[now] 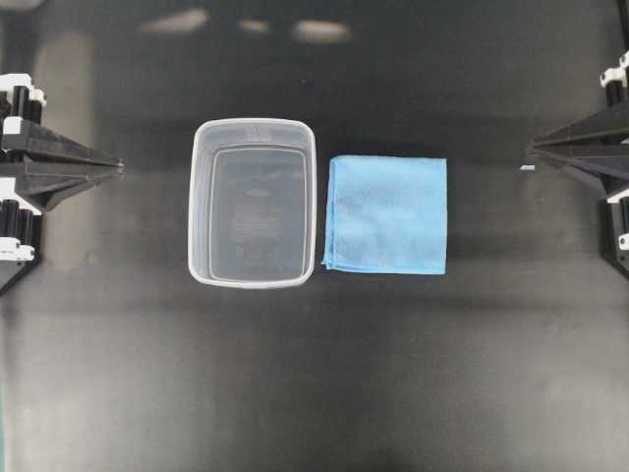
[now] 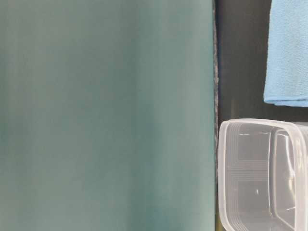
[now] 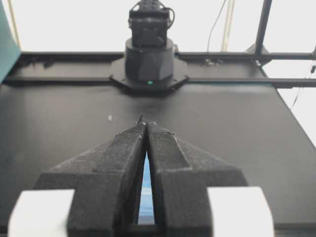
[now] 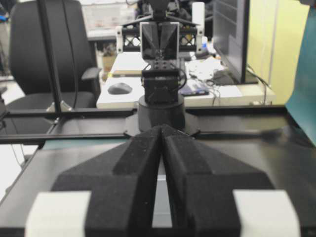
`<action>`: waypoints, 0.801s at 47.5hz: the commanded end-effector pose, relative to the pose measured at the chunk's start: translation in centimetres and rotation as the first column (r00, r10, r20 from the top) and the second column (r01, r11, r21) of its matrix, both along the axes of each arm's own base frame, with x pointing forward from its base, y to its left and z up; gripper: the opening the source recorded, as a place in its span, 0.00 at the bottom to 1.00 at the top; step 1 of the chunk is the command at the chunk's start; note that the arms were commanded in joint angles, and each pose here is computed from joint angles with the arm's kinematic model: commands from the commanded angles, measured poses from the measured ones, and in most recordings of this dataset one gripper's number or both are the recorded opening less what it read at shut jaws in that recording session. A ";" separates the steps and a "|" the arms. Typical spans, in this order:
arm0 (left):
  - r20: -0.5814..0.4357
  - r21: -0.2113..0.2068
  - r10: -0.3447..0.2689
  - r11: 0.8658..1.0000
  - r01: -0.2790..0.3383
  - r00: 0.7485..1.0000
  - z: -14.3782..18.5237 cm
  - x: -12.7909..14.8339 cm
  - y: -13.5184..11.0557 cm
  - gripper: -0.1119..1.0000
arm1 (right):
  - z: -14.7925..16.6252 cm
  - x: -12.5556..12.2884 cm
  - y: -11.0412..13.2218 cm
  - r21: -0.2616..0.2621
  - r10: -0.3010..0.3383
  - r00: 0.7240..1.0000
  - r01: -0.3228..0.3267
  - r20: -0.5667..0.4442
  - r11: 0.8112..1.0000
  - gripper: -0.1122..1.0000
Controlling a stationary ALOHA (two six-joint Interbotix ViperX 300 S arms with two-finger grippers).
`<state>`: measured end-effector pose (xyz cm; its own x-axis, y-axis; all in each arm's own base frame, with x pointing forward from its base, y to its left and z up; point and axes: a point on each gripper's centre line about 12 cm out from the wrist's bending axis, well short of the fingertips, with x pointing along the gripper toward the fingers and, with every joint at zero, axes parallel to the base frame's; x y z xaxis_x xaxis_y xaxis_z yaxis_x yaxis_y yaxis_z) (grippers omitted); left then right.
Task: Place the blue towel into the container with the left arm.
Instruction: 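Move the left gripper over the container toward the blue towel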
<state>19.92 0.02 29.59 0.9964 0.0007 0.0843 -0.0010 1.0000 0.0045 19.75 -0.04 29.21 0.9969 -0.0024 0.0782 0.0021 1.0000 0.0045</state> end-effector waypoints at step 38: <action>-0.627 0.069 0.052 0.998 -0.011 0.778 2.8 16.1 1.5 0.10 | -2.1 -3.2 -0.6 0.147 -0.023 0.976 0.057 -0.218 0.987 0.31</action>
